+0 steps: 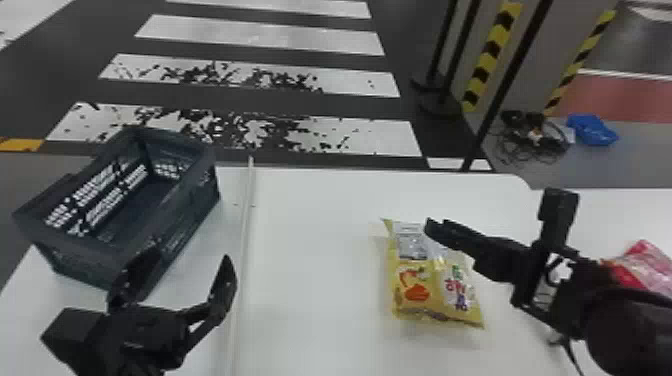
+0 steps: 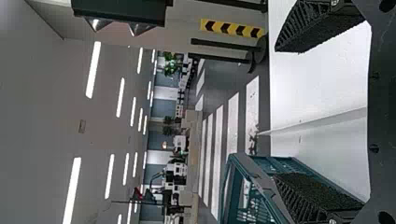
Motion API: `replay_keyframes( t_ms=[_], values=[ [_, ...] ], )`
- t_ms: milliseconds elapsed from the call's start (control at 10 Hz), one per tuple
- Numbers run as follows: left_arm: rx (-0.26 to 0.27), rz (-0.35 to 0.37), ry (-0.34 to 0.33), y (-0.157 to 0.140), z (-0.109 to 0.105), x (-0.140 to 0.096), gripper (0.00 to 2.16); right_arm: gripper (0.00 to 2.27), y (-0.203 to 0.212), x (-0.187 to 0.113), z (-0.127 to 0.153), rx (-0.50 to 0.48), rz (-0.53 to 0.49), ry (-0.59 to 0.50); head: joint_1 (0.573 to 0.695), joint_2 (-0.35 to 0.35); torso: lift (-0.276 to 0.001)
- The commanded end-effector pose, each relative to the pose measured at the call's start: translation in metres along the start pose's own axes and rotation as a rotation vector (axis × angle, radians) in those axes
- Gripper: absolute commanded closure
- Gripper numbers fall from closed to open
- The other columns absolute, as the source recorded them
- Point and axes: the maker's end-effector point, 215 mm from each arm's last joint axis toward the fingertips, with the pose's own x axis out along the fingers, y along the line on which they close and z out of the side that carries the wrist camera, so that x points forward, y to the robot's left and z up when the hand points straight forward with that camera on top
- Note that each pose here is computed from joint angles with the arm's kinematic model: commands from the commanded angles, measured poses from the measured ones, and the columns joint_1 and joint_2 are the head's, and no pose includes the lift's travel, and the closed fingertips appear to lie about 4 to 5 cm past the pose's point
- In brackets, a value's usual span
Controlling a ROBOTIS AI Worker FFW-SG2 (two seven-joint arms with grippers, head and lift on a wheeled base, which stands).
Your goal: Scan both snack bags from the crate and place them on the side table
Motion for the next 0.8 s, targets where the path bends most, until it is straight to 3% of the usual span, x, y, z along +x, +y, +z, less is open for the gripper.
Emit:
replay_keyframes(
  t_ms=[0, 200, 300, 400, 500, 700],
  values=[
    [0.002, 0.001, 0.002, 0.001, -0.001, 0.000, 0.03, 0.11, -0.003, 0.009, -0.007, -0.012, -0.012, 0.005, 0.695, -0.131, -0.095],
    [0.001, 0.005, 0.004, 0.002, -0.002, 0.000, 0.03, 0.11, -0.008, 0.018, -0.013, -0.019, -0.020, 0.006, 0.695, -0.127, -0.095],
    [0.000, 0.006, 0.006, 0.003, -0.003, -0.001, 0.03, 0.39, -0.010, 0.017, -0.009, -0.031, -0.025, -0.004, 0.695, -0.124, -0.095],
    [0.000, 0.008, 0.007, 0.004, -0.004, -0.001, 0.03, 1.41, -0.009, 0.018, -0.006, -0.041, -0.025, -0.005, 0.695, -0.124, -0.095],
    [0.000, 0.008, 0.009, 0.004, -0.005, -0.001, 0.03, 2.26, -0.014, 0.019, -0.010, -0.056, -0.048, 0.014, 0.695, -0.124, -0.095],
    [0.000, 0.008, 0.007, 0.004, -0.005, -0.001, 0.03, 2.26, -0.019, 0.021, -0.014, -0.083, -0.071, 0.027, 0.695, -0.127, -0.095]
  ],
)
